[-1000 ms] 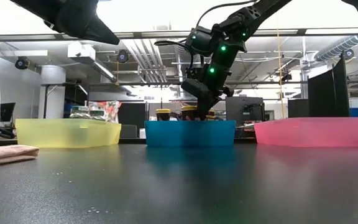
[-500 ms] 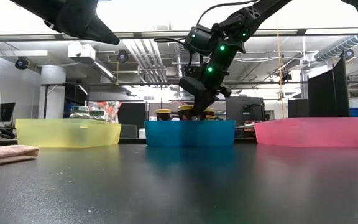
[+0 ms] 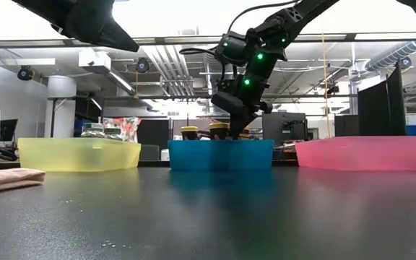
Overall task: Sort spices by type
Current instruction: Return to Home Position
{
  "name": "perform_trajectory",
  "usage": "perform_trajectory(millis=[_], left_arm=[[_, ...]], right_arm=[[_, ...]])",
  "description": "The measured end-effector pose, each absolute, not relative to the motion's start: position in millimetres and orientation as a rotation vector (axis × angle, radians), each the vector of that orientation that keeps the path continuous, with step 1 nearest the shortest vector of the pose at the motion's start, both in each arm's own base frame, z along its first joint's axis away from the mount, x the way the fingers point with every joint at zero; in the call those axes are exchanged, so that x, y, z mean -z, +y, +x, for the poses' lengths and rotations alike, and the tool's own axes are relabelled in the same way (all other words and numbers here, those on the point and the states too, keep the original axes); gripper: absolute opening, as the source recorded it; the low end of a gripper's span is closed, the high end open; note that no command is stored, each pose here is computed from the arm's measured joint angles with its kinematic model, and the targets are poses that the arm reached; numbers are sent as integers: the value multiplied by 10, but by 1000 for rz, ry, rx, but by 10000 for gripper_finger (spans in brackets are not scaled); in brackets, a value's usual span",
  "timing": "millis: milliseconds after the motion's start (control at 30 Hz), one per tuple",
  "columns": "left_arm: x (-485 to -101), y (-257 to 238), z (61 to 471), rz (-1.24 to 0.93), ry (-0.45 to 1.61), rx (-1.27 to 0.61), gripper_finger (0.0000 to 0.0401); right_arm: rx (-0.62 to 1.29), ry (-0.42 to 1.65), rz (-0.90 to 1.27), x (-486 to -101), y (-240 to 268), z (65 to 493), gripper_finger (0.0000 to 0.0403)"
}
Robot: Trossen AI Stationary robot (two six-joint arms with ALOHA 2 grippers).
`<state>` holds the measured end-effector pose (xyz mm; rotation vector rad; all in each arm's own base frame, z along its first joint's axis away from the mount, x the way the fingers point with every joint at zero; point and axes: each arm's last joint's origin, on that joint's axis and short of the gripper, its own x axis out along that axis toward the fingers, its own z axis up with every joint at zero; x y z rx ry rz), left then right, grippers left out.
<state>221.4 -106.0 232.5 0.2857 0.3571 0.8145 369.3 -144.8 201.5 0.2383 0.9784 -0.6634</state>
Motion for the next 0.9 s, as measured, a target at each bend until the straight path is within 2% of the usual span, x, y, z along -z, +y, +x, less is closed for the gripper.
perform_trajectory(millis=[267,433,667,800,900], left_arm=[[-2325,-1060,2214,281,355,-815,285],[-2317,-1064,2217,269,375,-791,285],[-2304,-1078,2226,236,413,-737,285],[-2331,-1121,2333,91,296,-758,285],[-2271,-1195,2510,130,269,-684,285]], right_arm=[[669,1057,240,-2202,-1357,3555,9],[587,982,159,-2483,-985,3443,9],[318,665,-49,-2631,-142,3231,9],[174,490,-187,-2576,208,3016,9],[99,370,-243,-2511,335,2860,9]])
